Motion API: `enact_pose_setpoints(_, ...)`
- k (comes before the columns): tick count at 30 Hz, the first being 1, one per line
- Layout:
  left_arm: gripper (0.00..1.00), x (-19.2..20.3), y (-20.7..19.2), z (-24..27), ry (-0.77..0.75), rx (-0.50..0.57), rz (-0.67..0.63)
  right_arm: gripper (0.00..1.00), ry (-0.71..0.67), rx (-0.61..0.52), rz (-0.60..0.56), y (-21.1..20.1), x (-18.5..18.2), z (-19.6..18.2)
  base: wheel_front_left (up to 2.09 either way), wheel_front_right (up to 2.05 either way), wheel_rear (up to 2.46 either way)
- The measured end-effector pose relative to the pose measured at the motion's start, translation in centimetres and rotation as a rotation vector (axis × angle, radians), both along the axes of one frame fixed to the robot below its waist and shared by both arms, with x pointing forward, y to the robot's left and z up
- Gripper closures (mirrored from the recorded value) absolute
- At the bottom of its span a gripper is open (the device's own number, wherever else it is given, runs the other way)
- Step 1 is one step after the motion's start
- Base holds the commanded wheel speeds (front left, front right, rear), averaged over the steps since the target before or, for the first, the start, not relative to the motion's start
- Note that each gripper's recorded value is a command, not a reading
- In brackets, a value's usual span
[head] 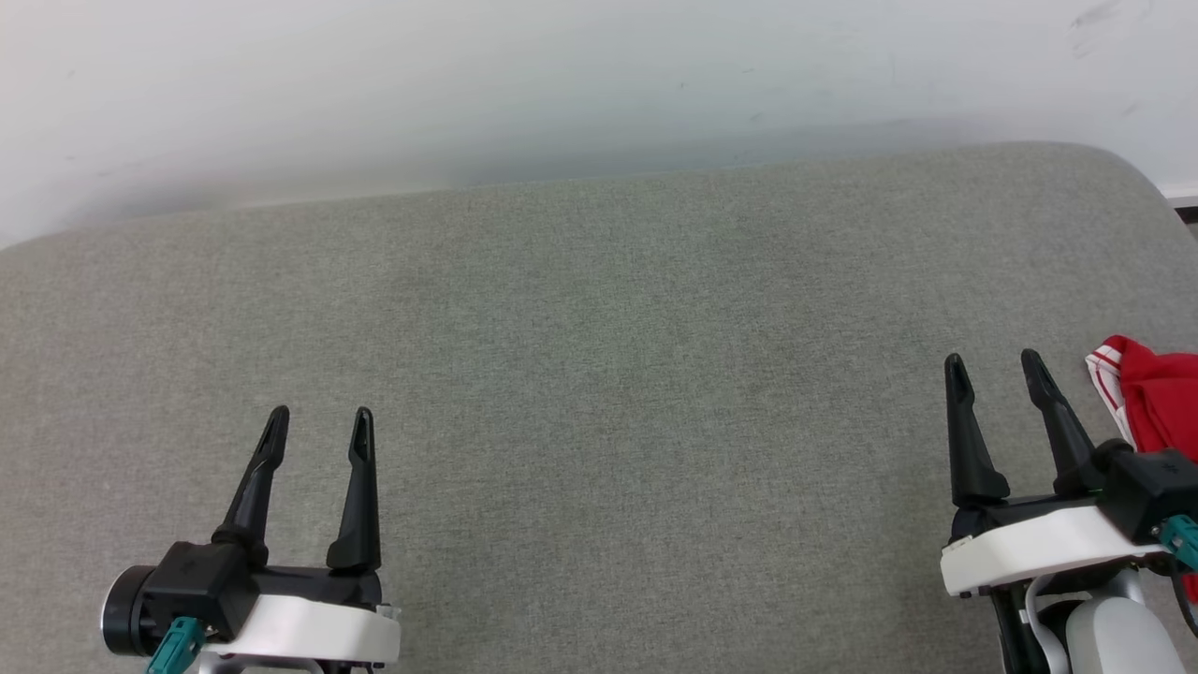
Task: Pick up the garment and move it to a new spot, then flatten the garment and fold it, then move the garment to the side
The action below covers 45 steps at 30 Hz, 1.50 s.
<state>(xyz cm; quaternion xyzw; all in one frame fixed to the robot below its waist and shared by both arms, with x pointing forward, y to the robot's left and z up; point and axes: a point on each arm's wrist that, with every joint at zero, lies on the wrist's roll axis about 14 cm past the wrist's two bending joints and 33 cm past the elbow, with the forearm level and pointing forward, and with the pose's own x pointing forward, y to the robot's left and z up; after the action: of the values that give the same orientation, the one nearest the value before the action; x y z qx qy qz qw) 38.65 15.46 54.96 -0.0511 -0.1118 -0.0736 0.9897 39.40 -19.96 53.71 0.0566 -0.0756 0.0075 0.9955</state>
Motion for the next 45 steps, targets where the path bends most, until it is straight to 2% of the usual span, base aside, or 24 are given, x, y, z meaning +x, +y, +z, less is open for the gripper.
enact_pose_setpoints(15,0.00,0.0,0.0,-0.5,0.017,-0.024,0.000,0.00,-0.012,-0.006,0.006,0.3,-0.3,0.2,0.00,0.00,0.00)
enact_pose_setpoints(16,1.00,-0.1,0.0,-0.5,0.019,-0.028,0.001,1.00,-0.011,-0.006,0.007,0.4,-0.3,0.1,0.00,0.00,0.00)
enact_pose_setpoints(20,1.00,-0.3,-0.1,-2.0,0.066,-0.034,0.001,1.00,0.049,0.000,0.005,0.3,-0.9,-1.8,0.00,0.00,0.00)
enact_pose_setpoints(45,1.00,-0.1,1.8,-4.3,0.214,-0.499,0.026,1.00,0.114,0.482,-0.016,-0.6,-1.1,-3.3,0.00,0.00,0.00)
